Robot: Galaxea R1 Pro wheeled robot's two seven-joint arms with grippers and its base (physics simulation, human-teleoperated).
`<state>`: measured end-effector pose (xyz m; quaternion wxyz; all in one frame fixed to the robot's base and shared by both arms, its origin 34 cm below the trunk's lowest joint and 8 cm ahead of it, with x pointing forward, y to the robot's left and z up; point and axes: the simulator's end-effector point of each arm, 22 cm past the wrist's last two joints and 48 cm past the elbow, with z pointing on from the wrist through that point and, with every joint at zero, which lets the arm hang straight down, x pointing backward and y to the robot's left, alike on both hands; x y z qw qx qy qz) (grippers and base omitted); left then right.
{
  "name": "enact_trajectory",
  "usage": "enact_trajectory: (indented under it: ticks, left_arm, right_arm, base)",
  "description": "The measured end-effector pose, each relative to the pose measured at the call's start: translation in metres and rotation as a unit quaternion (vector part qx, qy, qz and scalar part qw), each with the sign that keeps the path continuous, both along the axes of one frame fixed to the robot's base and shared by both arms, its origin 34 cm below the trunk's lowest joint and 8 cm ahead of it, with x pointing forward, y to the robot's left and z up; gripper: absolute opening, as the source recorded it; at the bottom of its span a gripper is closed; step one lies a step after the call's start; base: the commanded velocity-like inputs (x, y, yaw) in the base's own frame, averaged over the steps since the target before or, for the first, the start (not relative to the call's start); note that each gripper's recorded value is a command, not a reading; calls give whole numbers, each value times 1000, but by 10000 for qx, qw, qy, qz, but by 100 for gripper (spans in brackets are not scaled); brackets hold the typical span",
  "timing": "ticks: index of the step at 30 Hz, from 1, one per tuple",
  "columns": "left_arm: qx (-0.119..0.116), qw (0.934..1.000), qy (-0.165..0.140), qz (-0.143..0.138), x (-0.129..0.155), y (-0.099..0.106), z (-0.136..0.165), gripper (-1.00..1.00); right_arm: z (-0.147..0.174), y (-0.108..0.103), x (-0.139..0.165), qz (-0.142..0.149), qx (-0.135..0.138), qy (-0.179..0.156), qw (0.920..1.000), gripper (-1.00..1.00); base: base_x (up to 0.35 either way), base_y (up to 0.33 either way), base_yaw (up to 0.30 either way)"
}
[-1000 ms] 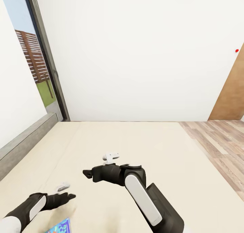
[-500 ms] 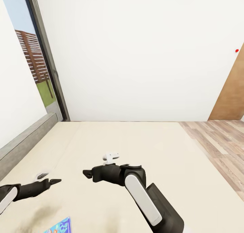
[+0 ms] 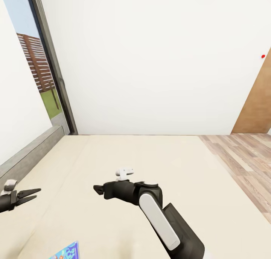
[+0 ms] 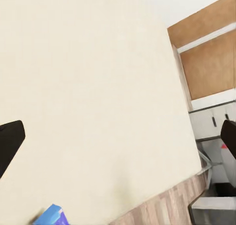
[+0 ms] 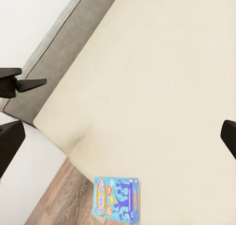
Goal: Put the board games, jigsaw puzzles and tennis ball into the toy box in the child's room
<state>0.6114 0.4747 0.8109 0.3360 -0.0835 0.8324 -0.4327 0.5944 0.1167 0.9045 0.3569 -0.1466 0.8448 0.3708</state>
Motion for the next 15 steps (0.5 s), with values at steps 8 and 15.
enact_trajectory:
  ticks: [8, 15]
  left_arm:
    - [-452, 9984, -281, -198, 0, -11, 28, 100]
    - [-705, 9970, -257, -204, 2, -20, 30, 100]
  right_arm:
    - [-8, -8, 11, -214, 62, 26, 9997, 100]
    - [-10, 2, 3, -130, 82, 62, 9999, 100]
  base:
    - [0, 0, 0]
    - [0, 0, 0]
